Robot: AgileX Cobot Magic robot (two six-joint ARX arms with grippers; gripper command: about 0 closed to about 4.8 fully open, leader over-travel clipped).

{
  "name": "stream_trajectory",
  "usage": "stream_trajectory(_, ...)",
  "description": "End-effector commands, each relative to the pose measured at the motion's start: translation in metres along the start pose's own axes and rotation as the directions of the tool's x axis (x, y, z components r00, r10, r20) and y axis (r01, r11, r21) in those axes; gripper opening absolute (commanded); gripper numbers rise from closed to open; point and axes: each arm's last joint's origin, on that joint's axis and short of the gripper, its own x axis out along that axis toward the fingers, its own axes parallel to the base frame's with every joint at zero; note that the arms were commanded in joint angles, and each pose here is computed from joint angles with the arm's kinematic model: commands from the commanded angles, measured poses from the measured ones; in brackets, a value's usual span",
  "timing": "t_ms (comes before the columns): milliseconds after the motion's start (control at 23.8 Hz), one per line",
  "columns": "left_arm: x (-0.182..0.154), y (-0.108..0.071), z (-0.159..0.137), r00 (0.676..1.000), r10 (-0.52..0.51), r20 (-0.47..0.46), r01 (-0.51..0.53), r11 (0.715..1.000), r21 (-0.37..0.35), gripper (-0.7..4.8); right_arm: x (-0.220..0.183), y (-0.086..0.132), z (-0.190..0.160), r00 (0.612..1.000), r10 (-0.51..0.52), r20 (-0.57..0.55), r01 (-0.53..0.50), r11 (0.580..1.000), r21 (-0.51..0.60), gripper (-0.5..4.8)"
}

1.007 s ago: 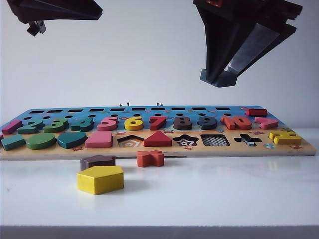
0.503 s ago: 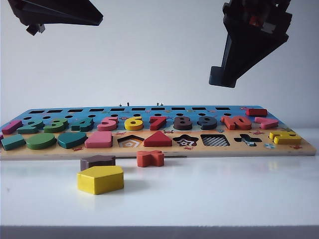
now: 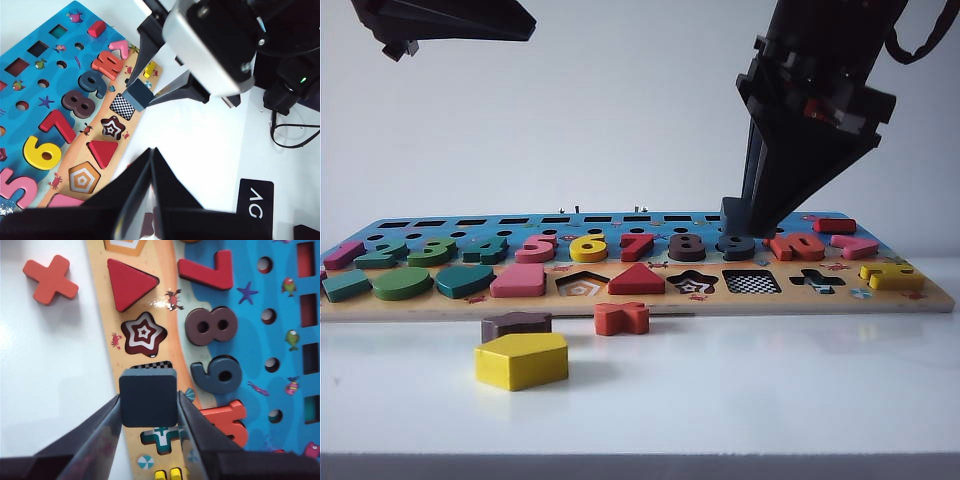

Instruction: Insert the cube into the slot.

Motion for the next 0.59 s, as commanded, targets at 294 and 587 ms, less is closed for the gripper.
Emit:
stream_trajectory(294, 0.0027, 0.004, 0.0032, 1.0, 0.009, 0.019, -0.01, 1.0, 0.026, 0.17, 0.015, -0.0013, 0.002, 0.999, 0.016, -0.03, -0.016, 1.0, 0.004, -0.06)
stream_trajectory(587, 0.0027, 0.004, 0.0031, 1.0, 0.009, 0.019, -0.01, 1.0, 0.026, 0.17, 0.0158, -0.0044, -0.0001, 0.999, 0.003, -0.036, -0.002, 1.0, 0.015, -0.06)
